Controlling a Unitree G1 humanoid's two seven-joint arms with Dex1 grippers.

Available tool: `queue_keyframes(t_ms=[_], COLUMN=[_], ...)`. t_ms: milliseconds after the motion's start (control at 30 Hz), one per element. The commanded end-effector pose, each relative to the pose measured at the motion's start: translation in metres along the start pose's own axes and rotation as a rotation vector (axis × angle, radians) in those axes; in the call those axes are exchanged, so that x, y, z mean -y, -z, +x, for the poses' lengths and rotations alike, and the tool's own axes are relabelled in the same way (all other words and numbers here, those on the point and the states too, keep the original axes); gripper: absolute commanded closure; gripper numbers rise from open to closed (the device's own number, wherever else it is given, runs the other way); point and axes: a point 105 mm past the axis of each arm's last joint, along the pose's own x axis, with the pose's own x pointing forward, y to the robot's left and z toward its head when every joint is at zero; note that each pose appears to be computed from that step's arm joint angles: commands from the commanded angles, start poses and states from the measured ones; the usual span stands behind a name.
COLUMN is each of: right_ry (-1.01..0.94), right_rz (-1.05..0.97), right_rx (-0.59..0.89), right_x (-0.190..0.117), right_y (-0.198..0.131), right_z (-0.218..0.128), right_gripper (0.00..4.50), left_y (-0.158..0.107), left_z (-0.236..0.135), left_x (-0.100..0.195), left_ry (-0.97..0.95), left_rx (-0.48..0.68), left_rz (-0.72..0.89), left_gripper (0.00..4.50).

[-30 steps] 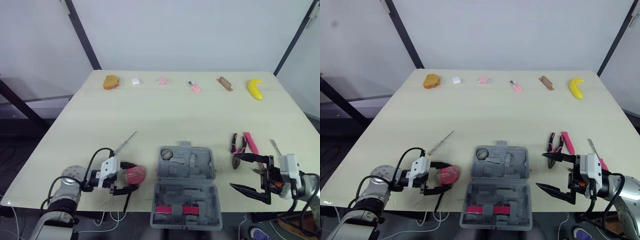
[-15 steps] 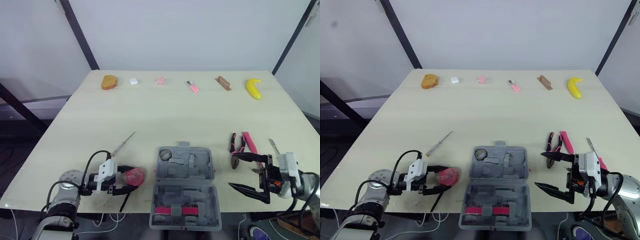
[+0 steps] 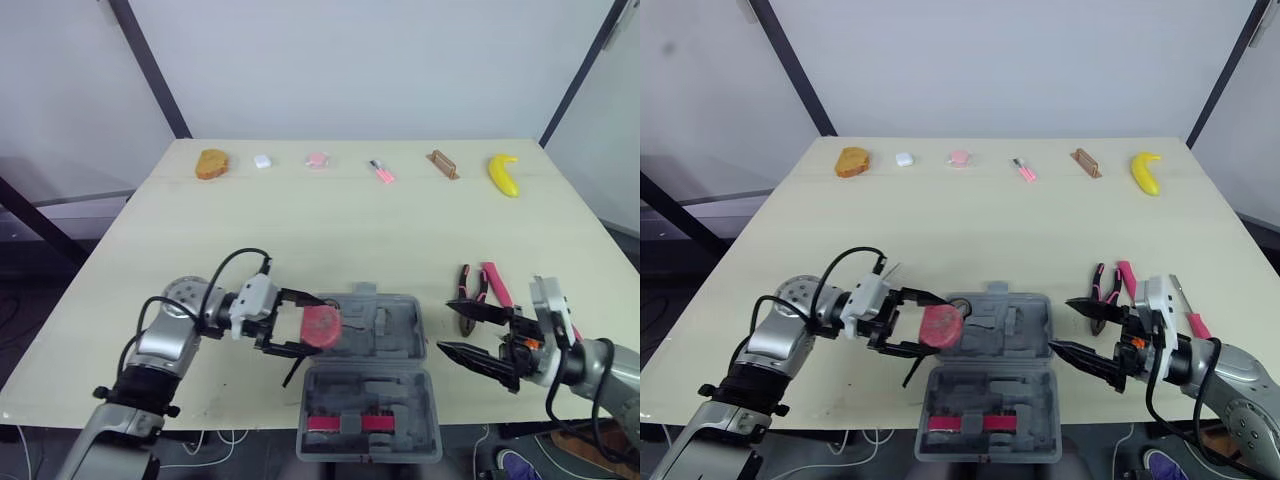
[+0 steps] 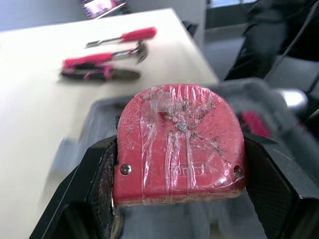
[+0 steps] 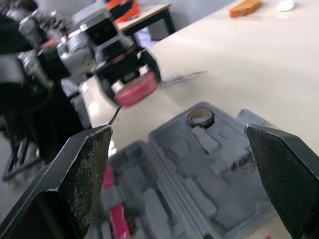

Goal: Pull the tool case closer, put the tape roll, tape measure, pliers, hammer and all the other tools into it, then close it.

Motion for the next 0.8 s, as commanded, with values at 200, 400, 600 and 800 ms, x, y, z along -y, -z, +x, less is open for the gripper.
queue_keyframes(t_ms=[200,400,600,800], right_ry=[0.006,0.094,0.154,0.187], right_rz=[0.281,0.539,0.669,0.679], right_rx=[0.009,-0.028,0.015,-0.028], right_x=[-0.025,-0.023,-0.014,-0.011], right_y=[-0.006,-0.001,-0.012,-0.007], right_z=[0.027,0.037,0.044,0.041], right_gripper=[0.00,0.00,0.79,3.09], left_y=[-0.058,-0.062,-0.059,-0.055], left_z=[0.055,0.071,0.074,0.073], left_x=[-0.028,-0.038,-0.036,-0.036], left_ry=[-0.005,-0.030,-0.008,-0.009], left_rx=[0.087,0.109,0.079,0.068], left_rz=[0.152,0.169,0.211,0.211], left_gripper=[1.50,1.50,1.50,1.50])
